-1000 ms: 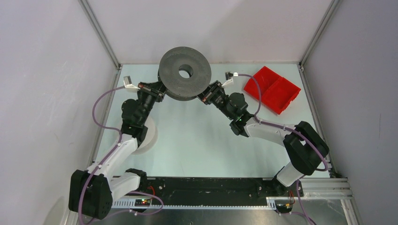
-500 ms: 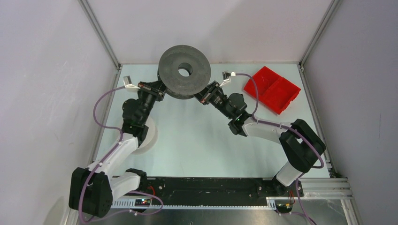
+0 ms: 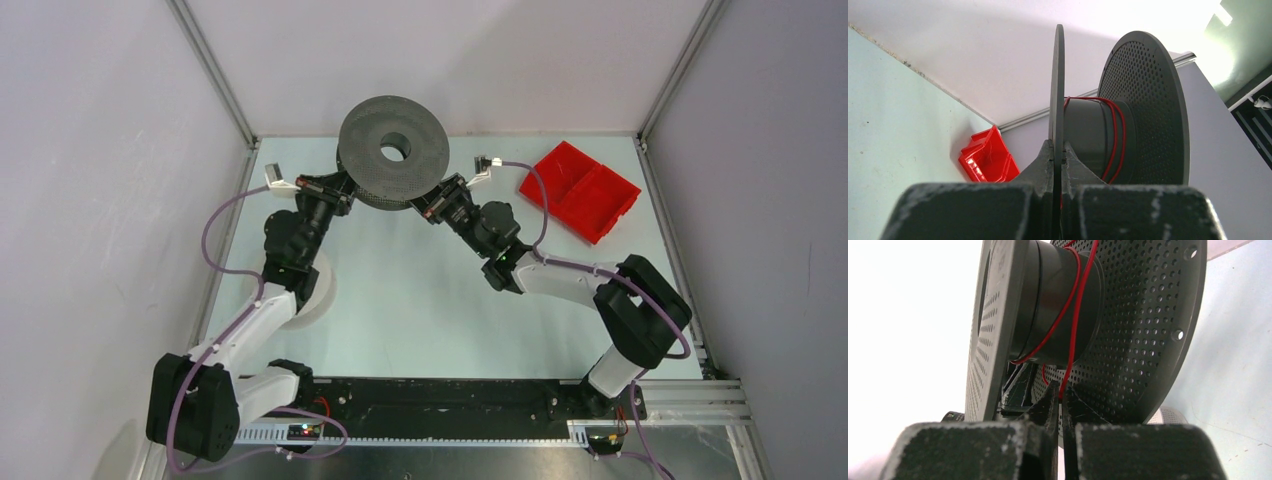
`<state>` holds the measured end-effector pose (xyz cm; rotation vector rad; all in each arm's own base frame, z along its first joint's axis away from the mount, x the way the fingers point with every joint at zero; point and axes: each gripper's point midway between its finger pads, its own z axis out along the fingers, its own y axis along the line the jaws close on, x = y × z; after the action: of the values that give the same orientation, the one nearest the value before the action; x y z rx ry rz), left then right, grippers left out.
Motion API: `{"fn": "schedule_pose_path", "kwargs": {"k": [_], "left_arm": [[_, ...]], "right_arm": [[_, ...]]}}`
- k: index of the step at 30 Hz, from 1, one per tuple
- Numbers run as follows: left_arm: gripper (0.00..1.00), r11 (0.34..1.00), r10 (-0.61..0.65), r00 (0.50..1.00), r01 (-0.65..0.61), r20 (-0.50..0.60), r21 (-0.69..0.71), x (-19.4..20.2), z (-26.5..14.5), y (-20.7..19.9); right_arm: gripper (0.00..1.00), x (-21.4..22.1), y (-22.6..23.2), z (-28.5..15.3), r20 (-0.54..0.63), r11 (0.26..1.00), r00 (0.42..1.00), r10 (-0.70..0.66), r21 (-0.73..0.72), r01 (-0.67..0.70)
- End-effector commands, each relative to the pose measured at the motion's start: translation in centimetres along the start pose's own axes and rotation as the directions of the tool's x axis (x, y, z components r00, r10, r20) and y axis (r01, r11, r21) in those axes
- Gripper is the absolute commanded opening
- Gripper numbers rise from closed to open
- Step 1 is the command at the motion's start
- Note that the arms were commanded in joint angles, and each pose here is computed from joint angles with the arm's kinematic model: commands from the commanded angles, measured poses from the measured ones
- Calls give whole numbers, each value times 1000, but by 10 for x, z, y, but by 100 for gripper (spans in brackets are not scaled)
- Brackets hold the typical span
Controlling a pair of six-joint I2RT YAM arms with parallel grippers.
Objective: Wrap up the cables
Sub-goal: Wrap the cable around the cable reel.
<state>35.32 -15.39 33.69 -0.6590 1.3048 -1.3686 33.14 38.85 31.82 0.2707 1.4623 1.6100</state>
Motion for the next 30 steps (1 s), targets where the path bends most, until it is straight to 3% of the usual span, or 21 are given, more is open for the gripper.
{"fn": "schedule_pose_path", "kwargs": {"k": [1, 30], "left_arm": [[0, 961, -65, 991, 94, -117, 259, 19, -14, -83], [0, 961, -53, 994, 76, -93, 266, 15, -11, -83]], "right_arm": [[6, 0, -26, 4, 9, 990, 999, -43, 132, 41], [28, -15, -20, -23, 16, 979, 993, -115, 170, 111]]}}
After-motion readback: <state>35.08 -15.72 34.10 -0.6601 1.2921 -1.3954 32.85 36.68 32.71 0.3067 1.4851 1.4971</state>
